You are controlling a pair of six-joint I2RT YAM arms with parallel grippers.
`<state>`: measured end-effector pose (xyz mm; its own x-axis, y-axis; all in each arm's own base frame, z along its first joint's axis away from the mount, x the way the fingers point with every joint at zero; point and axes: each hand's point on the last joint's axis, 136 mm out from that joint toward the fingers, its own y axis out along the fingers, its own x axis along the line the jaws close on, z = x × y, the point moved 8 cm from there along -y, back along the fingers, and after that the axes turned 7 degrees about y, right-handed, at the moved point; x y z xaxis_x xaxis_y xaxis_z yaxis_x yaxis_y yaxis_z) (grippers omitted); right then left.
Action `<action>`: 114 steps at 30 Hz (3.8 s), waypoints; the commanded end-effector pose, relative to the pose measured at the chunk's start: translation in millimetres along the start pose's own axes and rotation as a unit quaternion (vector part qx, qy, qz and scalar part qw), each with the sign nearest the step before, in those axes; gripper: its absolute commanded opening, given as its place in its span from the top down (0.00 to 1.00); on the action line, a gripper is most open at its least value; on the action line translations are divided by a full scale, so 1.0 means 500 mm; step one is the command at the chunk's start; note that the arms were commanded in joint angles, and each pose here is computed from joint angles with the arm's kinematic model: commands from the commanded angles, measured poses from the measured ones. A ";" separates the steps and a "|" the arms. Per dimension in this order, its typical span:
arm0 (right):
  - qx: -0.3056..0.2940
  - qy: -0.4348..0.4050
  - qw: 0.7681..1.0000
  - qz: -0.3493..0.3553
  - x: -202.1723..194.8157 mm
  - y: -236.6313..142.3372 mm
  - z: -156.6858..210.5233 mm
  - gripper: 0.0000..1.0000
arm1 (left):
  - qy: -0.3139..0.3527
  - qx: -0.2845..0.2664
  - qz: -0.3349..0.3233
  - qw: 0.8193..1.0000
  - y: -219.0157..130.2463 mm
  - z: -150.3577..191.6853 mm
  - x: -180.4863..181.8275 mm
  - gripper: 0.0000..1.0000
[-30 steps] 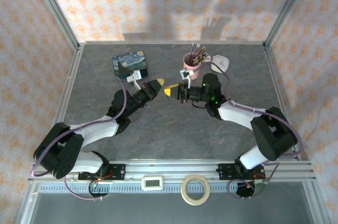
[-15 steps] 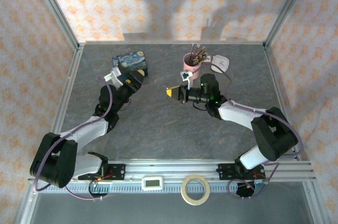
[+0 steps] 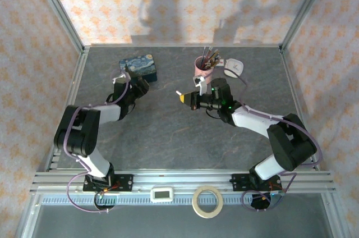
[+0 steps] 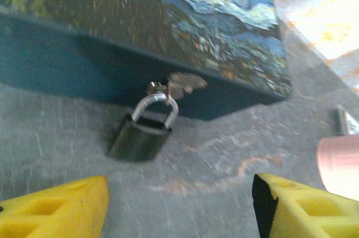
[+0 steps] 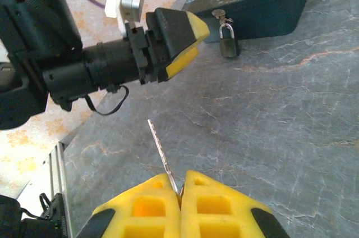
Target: Unlock the padlock with the key
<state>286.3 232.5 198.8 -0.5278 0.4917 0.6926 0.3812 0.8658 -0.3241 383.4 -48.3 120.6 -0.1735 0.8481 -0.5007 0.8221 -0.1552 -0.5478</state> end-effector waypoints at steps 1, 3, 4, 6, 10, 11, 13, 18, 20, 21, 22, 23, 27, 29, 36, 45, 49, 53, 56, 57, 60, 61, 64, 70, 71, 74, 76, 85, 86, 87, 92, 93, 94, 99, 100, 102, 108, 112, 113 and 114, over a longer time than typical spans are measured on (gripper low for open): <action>-0.024 -0.025 0.999 0.006 0.014 -0.012 -0.025 1.00 | 0.022 0.024 -0.052 0.998 0.031 -0.002 0.031 0.34; -0.022 -0.028 0.999 0.010 0.013 -0.013 -0.024 1.00 | 0.036 0.035 -0.072 0.996 0.053 -0.006 0.039 0.36; -0.021 -0.027 0.999 0.011 0.013 -0.013 -0.023 1.00 | 0.040 0.038 -0.079 0.995 0.061 -0.008 0.042 0.36; -0.022 -0.030 0.999 0.011 0.013 -0.014 -0.024 1.00 | 0.046 0.047 -0.088 0.994 0.080 -0.008 0.046 0.37; -0.024 -0.030 0.999 0.010 0.013 -0.013 -0.024 1.00 | 0.049 0.064 -0.088 0.993 0.110 0.003 0.053 0.39; -0.024 -0.030 0.999 0.010 0.013 -0.012 -0.025 1.00 | 0.050 0.066 -0.086 0.993 0.117 0.003 0.053 0.40; -0.022 -0.029 0.999 0.009 0.012 -0.011 -0.024 1.00 | 0.051 0.069 -0.083 0.993 0.127 0.003 0.051 0.41; -0.020 -0.027 0.999 0.011 0.008 -0.007 -0.022 1.00 | 0.051 0.073 -0.071 0.993 0.153 -0.002 0.046 0.47; -0.019 -0.026 0.999 0.011 0.007 -0.007 -0.020 1.00 | 0.051 0.075 -0.069 0.994 0.162 -0.003 0.045 0.53; -0.019 -0.026 0.999 0.010 0.006 -0.007 -0.020 1.00 | 0.052 0.076 -0.068 0.993 0.165 -0.003 0.044 0.57; -0.019 -0.025 0.999 0.011 0.006 -0.007 -0.021 1.00 | 0.052 0.076 -0.068 0.993 0.168 -0.003 0.044 0.62; -0.020 -0.026 0.999 0.011 0.006 -0.007 -0.020 1.00 | 0.053 0.077 -0.065 0.993 0.170 -0.003 0.043 0.68; -0.019 -0.026 0.999 0.014 0.003 -0.008 -0.017 1.00 | 0.048 0.077 -0.057 0.994 0.171 -0.001 0.042 0.80; -0.018 -0.024 0.999 0.016 0.002 -0.007 -0.015 1.00 | 0.045 0.076 -0.053 0.995 0.169 0.000 0.041 0.80; -0.016 -0.024 0.999 0.015 0.000 -0.005 -0.014 1.00 | 0.031 0.075 -0.033 0.996 0.139 0.005 0.033 0.87; -0.012 -0.019 1.000 0.012 -0.006 0.000 -0.007 1.00 | 0.001 0.079 -0.010 0.997 0.055 0.048 0.038 1.00; -0.010 -0.018 1.000 0.012 -0.010 0.003 -0.005 1.00 | 0.011 0.098 -0.012 0.995 0.018 0.087 0.047 1.00; -0.007 -0.013 1.000 0.008 -0.014 0.008 -0.002 1.00 | 0.022 0.115 0.011 0.993 -0.010 0.117 0.038 1.00; -0.003 -0.002 1.000 0.007 -0.022 0.013 0.006 1.00 | 0.001 0.125 0.062 0.990 -0.027 0.119 0.010 1.00; -0.004 0.003 1.000 0.005 -0.025 0.015 0.009 1.00 | -0.013 0.126 0.080 0.989 -0.032 0.118 0.000 1.00; -0.004 0.024 1.000 -0.005 -0.035 0.023 0.025 1.00 | -0.056 0.114 0.133 0.983 -0.050 0.102 -0.040 1.00; -0.004 0.032 0.999 -0.007 -0.038 0.026 0.031 1.00 | -0.068 0.111 0.147 0.980 -0.055 0.098 -0.051 1.00; -0.004 0.056 0.998 -0.019 -0.046 0.040 0.049 1.00 | -0.104 0.106 0.185 0.972 -0.065 0.089 -0.076 1.00; 0.012 0.083 0.996 -0.038 -0.042 0.083 0.088 1.00 | -0.159 0.105 0.254 0.948 -0.084 0.094 -0.118 1.00; 0.010 0.089 0.995 -0.045 -0.041 0.087 0.092 1.00 | -0.162 0.103 0.259 0.947 -0.087 0.095 -0.122 1.00; 0.005 0.108 0.992 -0.067 -0.038 0.093 0.098 1.00 | -0.166 0.101 0.264 0.945 -0.092 0.099 -0.131 1.00; 0.007 0.116 0.991 -0.071 -0.040 0.099 0.102 1.00 | -0.169 0.101 0.272 0.942 -0.095 0.102 -0.137 1.00; 0.016 0.134 0.988 -0.079 -0.054 0.123 0.111 1.00 | -0.174 0.102 0.294 0.934 -0.105 0.112 -0.155 1.00; 0.016 0.135 0.987 -0.079 -0.056 0.125 0.110 1.00 | -0.174 0.101 0.296 0.934 -0.106 0.113 -0.156 1.00; 0.016 0.136 0.987 -0.080 -0.058 0.129 0.109 1.00 | -0.174 0.101 0.298 0.933 -0.107 0.113 -0.158 1.00; 0.020 0.143 0.986 -0.084 -0.063 0.148 0.103 1.00 | -0.172 0.102 0.304 0.932 -0.112 0.118 -0.163 1.00; 0.019 0.143 0.986 -0.085 -0.064 0.150 0.101 1.00 | -0.172 0.101 0.303 0.932 -0.113 0.118 -0.163 1.00; 0.020 0.144 0.986 -0.086 -0.064 0.153 0.100 1.00 | -0.171 0.101 0.304 0.932 -0.114 0.120 -0.164 1.00; 0.021 0.142 0.985 -0.092 -0.065 0.164 0.093 1.00 | -0.169 0.103 0.303 0.932 -0.114 0.124 -0.165 1.00; 0.020 0.142 0.985 -0.093 -0.064 0.164 0.092 1.00 | -0.168 0.102 0.303 0.933 -0.114 0.124 -0.165 1.00; 0.021 0.143 0.985 -0.093 -0.064 0.164 0.093 1.00 | -0.169 0.101 0.301 0.933 -0.114 0.126 -0.162 1.00; 0.020 0.153 0.984 -0.091 -0.072 0.163 0.096 1.00 | -0.165 0.101 0.310 0.931 -0.119 0.125 -0.168 1.00; 0.014 0.161 0.981 -0.106 -0.072 0.159 0.084 1.00 | -0.147 0.106 0.315 0.932 -0.123 0.129 -0.175 1.00; 0.014 0.162 0.981 -0.110 -0.071 0.158 0.081 1.00 | -0.143 0.107 0.317 0.931 -0.124 0.131 -0.176 1.00; 0.013 0.163 0.980 -0.115 -0.069 0.156 0.076 1.00 | -0.141 0.109 0.319 0.931 -0.126 0.133 -0.176 1.00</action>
<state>296.9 284.3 109.8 -0.2840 0.2966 0.9118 0.2574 0.9396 -0.2255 316.2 -135.9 132.2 0.0187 0.4114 -0.9112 0.7087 -0.6484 -0.2782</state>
